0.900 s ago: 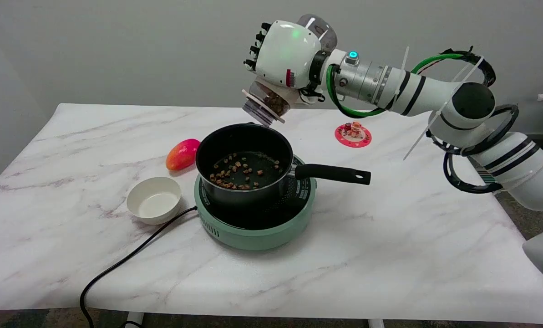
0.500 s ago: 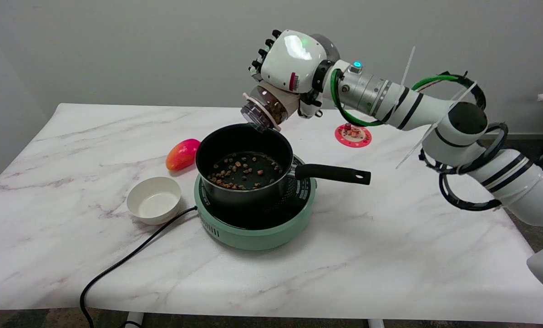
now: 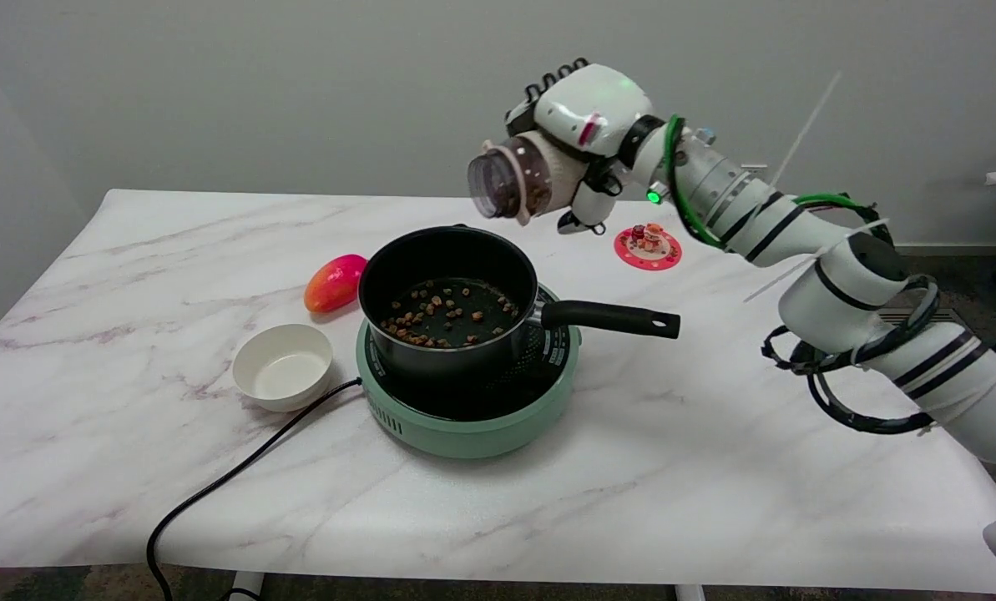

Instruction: Place the bottle onto the table.

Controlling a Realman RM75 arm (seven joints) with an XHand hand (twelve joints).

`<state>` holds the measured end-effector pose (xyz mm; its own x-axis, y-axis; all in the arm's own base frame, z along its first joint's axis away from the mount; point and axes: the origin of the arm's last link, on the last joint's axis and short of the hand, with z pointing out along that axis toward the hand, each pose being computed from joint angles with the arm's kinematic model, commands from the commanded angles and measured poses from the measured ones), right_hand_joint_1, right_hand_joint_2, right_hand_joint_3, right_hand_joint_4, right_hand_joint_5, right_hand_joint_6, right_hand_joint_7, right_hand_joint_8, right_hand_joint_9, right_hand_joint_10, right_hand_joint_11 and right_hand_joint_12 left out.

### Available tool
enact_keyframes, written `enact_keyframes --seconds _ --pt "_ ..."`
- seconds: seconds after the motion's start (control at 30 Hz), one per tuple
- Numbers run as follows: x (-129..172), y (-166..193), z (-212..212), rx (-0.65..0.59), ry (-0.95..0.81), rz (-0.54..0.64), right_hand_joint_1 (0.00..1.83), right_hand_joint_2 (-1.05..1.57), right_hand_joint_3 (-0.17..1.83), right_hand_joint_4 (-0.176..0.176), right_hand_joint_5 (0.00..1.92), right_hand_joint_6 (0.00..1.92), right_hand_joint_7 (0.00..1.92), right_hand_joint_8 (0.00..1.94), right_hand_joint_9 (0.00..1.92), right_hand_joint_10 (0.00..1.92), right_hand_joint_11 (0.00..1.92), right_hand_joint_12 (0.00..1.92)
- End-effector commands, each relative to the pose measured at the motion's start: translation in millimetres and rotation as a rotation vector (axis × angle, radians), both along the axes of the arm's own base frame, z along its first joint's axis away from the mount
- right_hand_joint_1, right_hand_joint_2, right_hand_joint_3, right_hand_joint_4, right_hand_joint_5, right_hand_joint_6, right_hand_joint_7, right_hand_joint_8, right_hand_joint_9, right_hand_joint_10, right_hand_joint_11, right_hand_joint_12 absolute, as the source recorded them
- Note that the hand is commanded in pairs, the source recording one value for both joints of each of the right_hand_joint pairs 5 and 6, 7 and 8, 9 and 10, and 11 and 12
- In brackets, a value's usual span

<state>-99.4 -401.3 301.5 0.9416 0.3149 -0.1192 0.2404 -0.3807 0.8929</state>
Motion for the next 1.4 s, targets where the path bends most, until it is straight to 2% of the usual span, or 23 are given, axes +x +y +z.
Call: enact_keyframes --seconds 0.03,0.2,0.43,0.63,0.7,0.8,0.93,1.1,1.2,1.4 --pt "-4 47 139 -0.312 -0.597 -0.045 1.44 1.27 0.55 0.0 1.92 1.92 1.92 1.92 1.34 1.34 1.21 1.21" --pt "-21 76 188 -0.395 -0.744 -0.022 1.42 1.32 0.5 0.0 1.92 1.92 1.92 1.92 1.36 1.36 1.22 1.22" --pt "-68 116 244 -0.471 -0.962 0.011 1.39 1.38 0.46 0.0 1.92 1.92 1.92 1.92 1.39 1.39 1.24 1.24" --pt "-99 133 263 -0.506 -1.078 0.02 1.36 1.44 0.41 0.0 1.92 1.92 1.92 1.92 1.42 1.42 1.25 1.25" --pt "-109 136 270 -0.499 -1.182 0.045 1.35 1.45 0.4 0.0 1.92 1.92 1.92 1.92 1.42 1.42 1.25 1.25" --pt "-120 131 271 -0.462 -1.304 0.083 1.35 1.45 0.4 0.0 1.92 1.92 1.92 1.92 1.42 1.42 1.25 1.25" --pt "-122 117 271 -0.384 -1.38 0.155 1.33 1.46 0.41 0.0 1.92 1.92 1.92 1.92 1.4 1.4 1.24 1.24" --pt "-138 90 262 -0.254 -1.485 0.11 1.35 1.44 0.44 0.0 1.92 1.92 1.92 1.92 1.38 1.38 1.23 1.23" --pt "-136 71 251 -0.164 -1.538 0.084 1.35 1.43 0.47 0.0 1.92 1.92 1.92 1.92 1.38 1.38 1.23 1.23" --pt "-153 51 231 -0.131 -1.636 0.016 1.36 1.41 0.49 0.0 1.92 1.92 1.92 1.92 1.36 1.36 1.23 1.23"
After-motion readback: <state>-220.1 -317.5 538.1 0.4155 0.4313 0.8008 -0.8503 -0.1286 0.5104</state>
